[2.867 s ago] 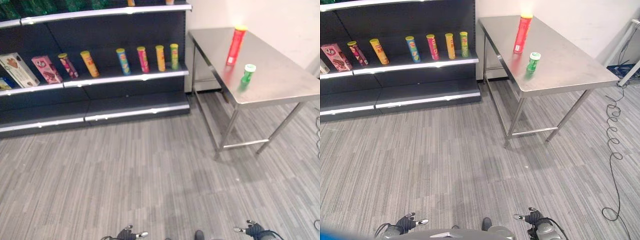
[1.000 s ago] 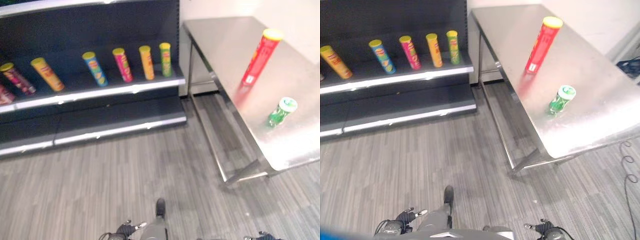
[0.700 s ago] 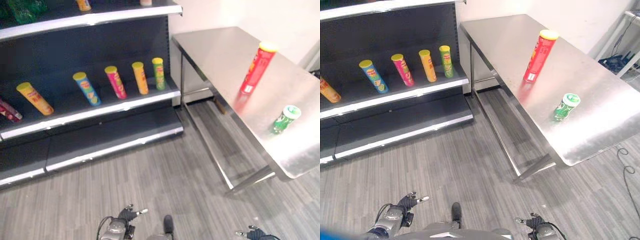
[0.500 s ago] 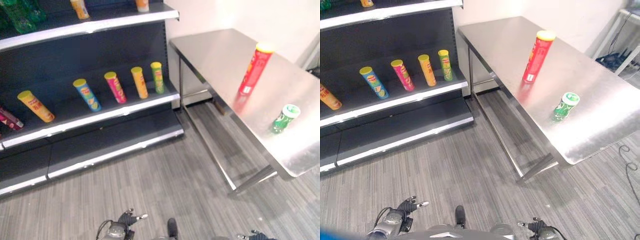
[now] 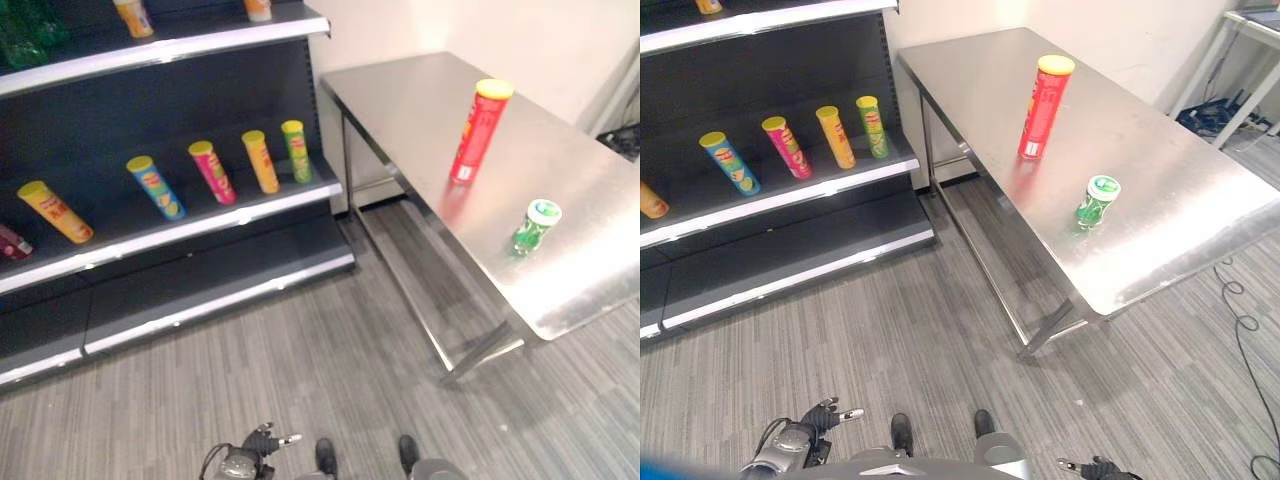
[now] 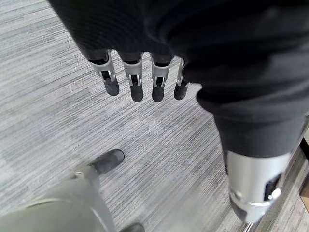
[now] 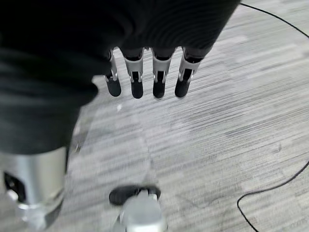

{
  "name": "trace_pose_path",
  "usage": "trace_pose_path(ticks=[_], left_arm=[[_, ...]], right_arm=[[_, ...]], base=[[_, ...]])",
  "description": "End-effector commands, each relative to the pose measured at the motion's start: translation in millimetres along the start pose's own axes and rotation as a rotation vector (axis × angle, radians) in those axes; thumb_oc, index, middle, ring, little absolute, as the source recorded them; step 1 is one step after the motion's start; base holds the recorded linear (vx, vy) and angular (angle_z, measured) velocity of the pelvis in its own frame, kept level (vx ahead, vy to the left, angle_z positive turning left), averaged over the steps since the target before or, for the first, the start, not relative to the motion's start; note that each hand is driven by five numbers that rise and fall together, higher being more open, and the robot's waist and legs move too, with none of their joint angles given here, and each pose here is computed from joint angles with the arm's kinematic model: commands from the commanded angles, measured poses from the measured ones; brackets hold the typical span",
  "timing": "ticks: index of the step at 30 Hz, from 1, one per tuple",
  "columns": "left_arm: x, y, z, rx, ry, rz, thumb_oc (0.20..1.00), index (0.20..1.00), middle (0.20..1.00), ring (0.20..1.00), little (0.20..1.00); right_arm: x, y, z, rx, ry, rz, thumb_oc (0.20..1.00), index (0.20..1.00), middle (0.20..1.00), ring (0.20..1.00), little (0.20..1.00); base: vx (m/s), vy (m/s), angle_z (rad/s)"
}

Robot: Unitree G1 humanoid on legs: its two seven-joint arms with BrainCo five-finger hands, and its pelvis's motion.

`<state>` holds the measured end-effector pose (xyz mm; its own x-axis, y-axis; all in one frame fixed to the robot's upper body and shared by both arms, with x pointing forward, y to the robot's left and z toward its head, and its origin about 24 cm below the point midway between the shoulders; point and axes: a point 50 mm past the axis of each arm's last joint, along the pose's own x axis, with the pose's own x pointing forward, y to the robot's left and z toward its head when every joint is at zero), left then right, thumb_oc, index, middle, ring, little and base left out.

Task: Put the goods on the table back onto the shelves and tidy them up.

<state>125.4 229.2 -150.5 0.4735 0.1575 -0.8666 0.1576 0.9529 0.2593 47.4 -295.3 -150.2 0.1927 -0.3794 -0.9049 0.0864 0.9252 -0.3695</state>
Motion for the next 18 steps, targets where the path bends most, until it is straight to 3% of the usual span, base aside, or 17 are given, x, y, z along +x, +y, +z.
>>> trace_pose_path(ticks=[1, 7, 8, 11, 12, 18], left_arm=[[2.1, 25.0, 16.3, 0.02, -0.047, 0.057, 1.0, 1.0, 1.0, 1.0, 1.0], [0.7, 28.0, 10.6, 0.033, -0.034, 0.065, 1.0, 1.0, 1.0, 1.0, 1.0], [0.1, 28.3, 8.0, 0.031, -0.029, 0.067, 1.0, 1.0, 1.0, 1.0, 1.0], [0.0, 24.4, 5.1, 0.021, -0.021, 0.063, 1.0, 1.0, 1.0, 1.0, 1.0], [-0.3, 21.2, 6.0, 0.017, -0.033, 0.058, 1.0, 1.0, 1.0, 1.0, 1.0], [-2.4, 14.3, 3.7, 0.012, -0.056, 0.038, 1.0, 1.0, 1.0, 1.0, 1.0]], right_arm=[[0.2, -18.4, 8.0, 0.072, -0.032, -0.064, 1.0, 1.0, 1.0, 1.0, 1.0], [-9.9, -84.1, 1.2, 0.216, -0.074, -0.268, 1.0, 1.0, 1.0, 1.0, 1.0], [-20.5, -121.0, 3.7, 0.254, -0.119, -0.386, 1.0, 1.0, 1.0, 1.0, 1.0], [-38.8, -162.8, 16.4, 0.29, -0.217, -0.53, 1.0, 1.0, 1.0, 1.0, 1.0], [-55.2, -192.4, 27.2, 0.31, -0.285, -0.634, 1.0, 1.0, 1.0, 1.0, 1.0], [-106.5, -248.1, 67.4, 0.337, -0.547, -0.83, 1.0, 1.0, 1.0, 1.0, 1.0]], base=[[0.05, -0.07, -0.03], [0.06, -0.036, -0.05], [0.07, -0.002, -0.05], [0.05, 0.011, -0.04], [0.0, 0.0, 0.0], [0.01, 0.0, -0.03]])
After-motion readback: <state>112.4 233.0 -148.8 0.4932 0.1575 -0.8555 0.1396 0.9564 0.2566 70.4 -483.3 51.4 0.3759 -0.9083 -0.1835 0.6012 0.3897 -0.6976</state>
